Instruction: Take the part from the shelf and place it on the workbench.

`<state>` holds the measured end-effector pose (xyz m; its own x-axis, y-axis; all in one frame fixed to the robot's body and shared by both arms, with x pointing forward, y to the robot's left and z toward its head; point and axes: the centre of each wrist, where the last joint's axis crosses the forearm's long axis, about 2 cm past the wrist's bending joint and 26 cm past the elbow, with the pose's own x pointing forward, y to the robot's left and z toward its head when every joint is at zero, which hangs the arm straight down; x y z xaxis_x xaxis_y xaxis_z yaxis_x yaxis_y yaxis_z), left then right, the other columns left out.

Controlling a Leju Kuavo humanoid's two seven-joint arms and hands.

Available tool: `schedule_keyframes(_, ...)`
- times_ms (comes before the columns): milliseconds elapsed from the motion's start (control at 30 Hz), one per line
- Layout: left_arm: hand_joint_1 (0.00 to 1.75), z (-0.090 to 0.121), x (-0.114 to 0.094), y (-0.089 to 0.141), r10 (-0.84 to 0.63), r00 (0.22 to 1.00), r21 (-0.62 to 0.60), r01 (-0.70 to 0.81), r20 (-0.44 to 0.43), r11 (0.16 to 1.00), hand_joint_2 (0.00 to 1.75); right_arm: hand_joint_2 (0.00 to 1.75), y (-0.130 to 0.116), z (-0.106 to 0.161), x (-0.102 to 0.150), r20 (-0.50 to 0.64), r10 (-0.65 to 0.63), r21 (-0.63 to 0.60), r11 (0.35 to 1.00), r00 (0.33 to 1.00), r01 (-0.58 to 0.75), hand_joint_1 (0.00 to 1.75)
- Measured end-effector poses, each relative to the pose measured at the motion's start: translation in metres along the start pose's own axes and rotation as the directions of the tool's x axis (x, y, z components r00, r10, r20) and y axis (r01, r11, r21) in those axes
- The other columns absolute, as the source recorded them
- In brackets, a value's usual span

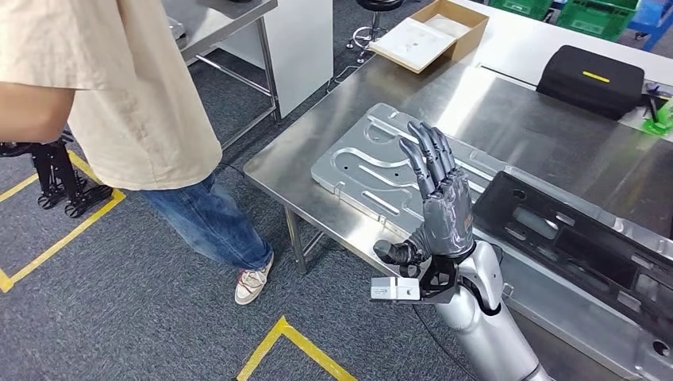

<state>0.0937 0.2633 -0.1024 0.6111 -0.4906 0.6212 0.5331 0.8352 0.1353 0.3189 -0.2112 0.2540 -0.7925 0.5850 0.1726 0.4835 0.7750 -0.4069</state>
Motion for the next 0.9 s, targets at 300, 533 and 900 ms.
schedule_keyframes(300, 0.0, 0.007, -0.013, 0.005, 0.017, 1.0, 0.025, -0.016, -0.01, 1.0, 0.0, 0.0, 0.004, -0.009, 0.0, 0.017, -0.022, -0.011, 1.0, 1.0, 0.022, 0.0)
schedule_keyframes(533, 0.0, 0.01, -0.02, 0.007, 0.035, 0.999, 0.039, -0.034, -0.025, 0.999, 0.0, 0.0, 0.008, -0.008, 0.0, 0.013, -0.026, 0.0, 1.0, 1.0, 0.026, 0.0)
schedule_keyframes(900, 0.0, 0.021, -0.04, 0.024, 0.068, 0.992, 0.107, -0.057, -0.103, 0.993, 0.0, 0.0, 0.016, -0.013, 0.006, 0.016, -0.067, -0.029, 0.997, 0.998, 0.067, 0.0)
